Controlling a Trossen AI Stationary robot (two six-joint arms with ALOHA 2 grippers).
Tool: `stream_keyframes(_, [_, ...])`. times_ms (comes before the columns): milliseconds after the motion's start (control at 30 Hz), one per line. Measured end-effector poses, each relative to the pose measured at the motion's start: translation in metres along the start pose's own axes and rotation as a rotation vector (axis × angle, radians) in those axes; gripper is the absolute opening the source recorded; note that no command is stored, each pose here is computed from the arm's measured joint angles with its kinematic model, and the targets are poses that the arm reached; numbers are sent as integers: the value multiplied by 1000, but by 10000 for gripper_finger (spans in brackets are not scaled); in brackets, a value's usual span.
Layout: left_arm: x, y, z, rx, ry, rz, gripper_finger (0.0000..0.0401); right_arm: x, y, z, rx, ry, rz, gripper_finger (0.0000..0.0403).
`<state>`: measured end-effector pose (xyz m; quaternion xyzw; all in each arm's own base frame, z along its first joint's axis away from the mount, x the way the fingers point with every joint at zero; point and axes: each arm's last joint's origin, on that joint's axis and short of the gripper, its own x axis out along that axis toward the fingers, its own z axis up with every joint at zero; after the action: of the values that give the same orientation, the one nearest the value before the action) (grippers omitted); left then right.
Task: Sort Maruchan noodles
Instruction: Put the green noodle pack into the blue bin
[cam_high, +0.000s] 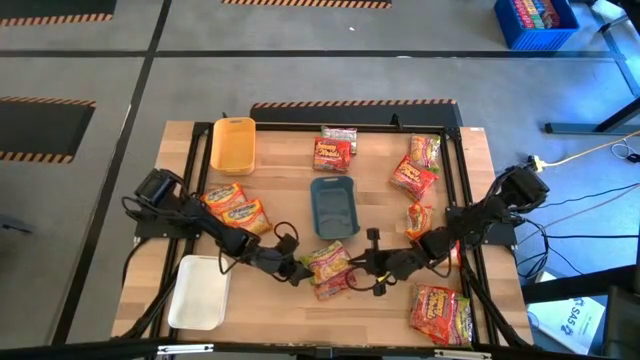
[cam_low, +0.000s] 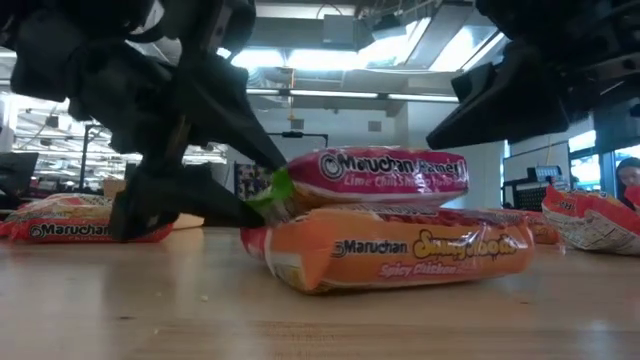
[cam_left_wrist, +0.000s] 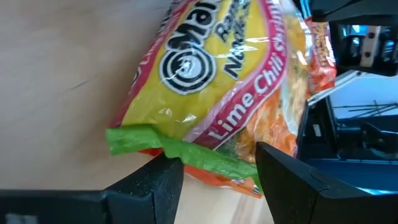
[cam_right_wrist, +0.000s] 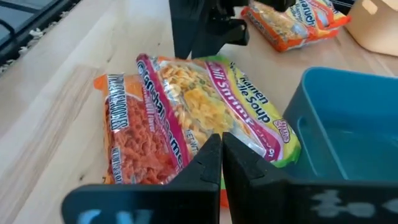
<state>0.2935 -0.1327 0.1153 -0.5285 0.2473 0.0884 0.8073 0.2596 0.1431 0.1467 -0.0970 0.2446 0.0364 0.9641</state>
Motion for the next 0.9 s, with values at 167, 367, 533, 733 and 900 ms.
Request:
stream_keyframes(167, [6, -1, 6, -3, -53, 11, 191, 5, 3, -6, -11, 23, 11, 0])
stream_keyframes(367, [10, -13, 12, 41, -68, -19, 191, 12, 7, -9, -11, 25, 42, 0])
stream_keyframes(533, [12, -25, 14, 84, -91, -42, 191, 17, 11, -5, -24, 24, 64, 0])
stream_keyframes(733, [13, -27, 15, 129, -108, -42, 191, 22, 14, -3, -37, 16, 75, 0])
stream_keyframes(900, [13, -27, 15, 184, -109, -39, 187, 22, 13, -3, -38, 11, 59, 0])
